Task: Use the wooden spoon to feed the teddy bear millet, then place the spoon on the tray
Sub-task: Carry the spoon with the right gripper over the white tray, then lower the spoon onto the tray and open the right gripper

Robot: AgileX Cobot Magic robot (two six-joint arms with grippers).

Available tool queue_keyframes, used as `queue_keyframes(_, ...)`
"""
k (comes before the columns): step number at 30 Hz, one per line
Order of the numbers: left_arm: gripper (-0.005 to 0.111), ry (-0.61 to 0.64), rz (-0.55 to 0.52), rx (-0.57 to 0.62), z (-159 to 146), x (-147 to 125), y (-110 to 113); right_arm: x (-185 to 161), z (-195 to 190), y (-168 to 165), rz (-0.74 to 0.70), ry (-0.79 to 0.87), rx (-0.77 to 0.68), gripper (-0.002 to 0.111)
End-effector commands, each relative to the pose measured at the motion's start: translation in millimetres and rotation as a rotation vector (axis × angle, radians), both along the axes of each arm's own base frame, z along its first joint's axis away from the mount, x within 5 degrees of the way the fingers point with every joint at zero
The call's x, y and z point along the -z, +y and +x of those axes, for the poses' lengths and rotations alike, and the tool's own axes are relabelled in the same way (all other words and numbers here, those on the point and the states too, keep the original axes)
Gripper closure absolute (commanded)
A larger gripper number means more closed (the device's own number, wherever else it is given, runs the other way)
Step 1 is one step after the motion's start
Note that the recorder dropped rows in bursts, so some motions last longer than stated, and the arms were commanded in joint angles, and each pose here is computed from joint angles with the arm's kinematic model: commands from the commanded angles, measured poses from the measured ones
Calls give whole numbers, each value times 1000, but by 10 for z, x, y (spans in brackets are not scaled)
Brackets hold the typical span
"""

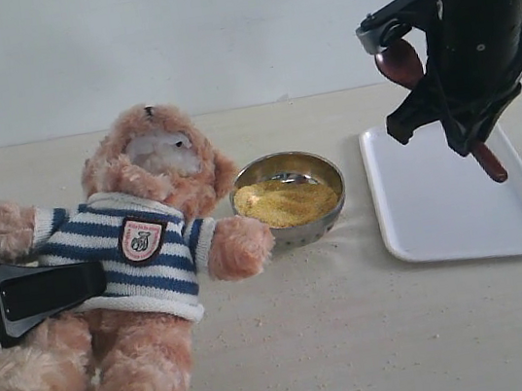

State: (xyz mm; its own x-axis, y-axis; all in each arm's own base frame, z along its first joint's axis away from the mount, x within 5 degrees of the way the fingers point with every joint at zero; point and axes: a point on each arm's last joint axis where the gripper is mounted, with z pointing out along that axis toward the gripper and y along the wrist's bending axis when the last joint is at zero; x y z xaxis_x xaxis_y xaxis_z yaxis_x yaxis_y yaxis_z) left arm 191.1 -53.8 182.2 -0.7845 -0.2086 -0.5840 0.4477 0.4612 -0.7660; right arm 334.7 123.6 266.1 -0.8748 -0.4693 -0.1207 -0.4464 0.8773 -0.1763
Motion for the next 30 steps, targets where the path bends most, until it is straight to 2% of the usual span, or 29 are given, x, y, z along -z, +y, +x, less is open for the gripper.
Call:
queue_keyframes(1,102,-17,-36,13,-7,-36,-16,-114,-47,-52,6,-20,13,108)
queue_keyframes(11,102,-21,-35,12,-6,-37,-16,-113,-53,-41,19,-13,11,108)
queue_keyframes(18,102,-21,-34,14,-7,-37,-16,-79,39,1,49,-81,-4,108)
queue_keyframes(30,102,-30,-33,11,-3,-39,-15,402,297,18,-51,-55,-47,108)
